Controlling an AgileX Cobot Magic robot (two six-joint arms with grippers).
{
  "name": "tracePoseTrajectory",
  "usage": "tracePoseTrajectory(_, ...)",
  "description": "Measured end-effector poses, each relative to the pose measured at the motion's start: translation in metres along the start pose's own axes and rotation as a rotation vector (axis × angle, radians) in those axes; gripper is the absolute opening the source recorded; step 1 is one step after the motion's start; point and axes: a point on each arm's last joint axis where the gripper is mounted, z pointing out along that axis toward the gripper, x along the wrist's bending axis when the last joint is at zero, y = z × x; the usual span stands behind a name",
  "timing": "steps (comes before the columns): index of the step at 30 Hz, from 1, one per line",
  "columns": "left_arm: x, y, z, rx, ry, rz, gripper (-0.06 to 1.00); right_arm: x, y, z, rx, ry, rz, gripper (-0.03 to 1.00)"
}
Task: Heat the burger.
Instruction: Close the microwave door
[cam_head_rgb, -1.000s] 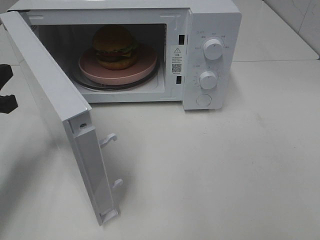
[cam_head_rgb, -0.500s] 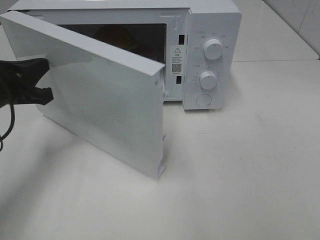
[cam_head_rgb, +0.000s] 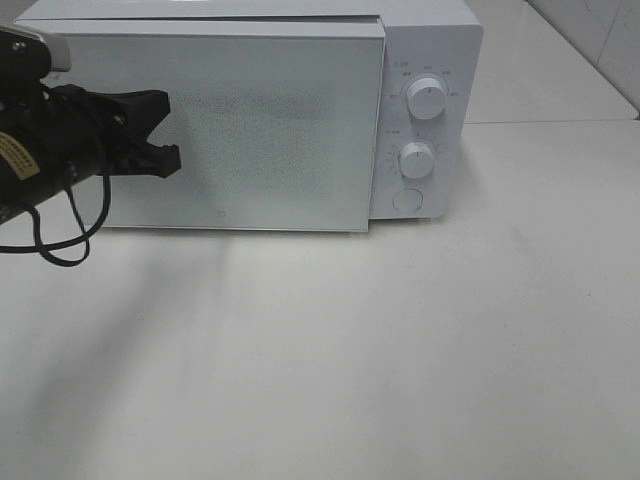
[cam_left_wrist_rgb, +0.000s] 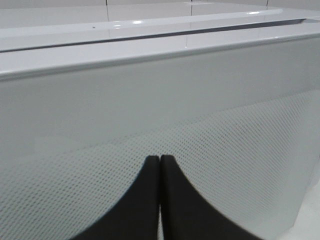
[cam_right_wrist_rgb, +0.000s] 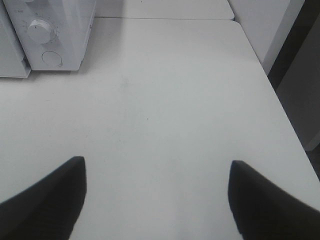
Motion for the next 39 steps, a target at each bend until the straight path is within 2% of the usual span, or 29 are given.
tracePoseTrajectory(11,-0.014,0.002,0.031,0.004,-0.017,-0.018,0.0,0.0,0.0,0.0,0.0,0.0,0.0,0.76)
tracePoseTrajectory(23,-0.048,0.001,0.066,0.004,-0.137,0.032,0.0,0.0,0.0,0.0,0.0,0.001,0.001,0.76)
tracePoseTrajectory(29,-0.054,0.001,0.078,-0.01,-0.159,0.041,0.0,0.0,0.0,0.0,0.0,0.001,0.001,0.76)
tracePoseTrajectory(36,-0.071,0.002,0.098,-0.019,-0.214,0.073,0.0,0.0,0.0,0.0,0.0,0.001,0.001,0.76)
tracePoseTrajectory(39,-0.073,0.003,0.106,-0.021,-0.197,0.054,0.0,0.0,0.0,0.0,0.0,0.001,0.001,0.76)
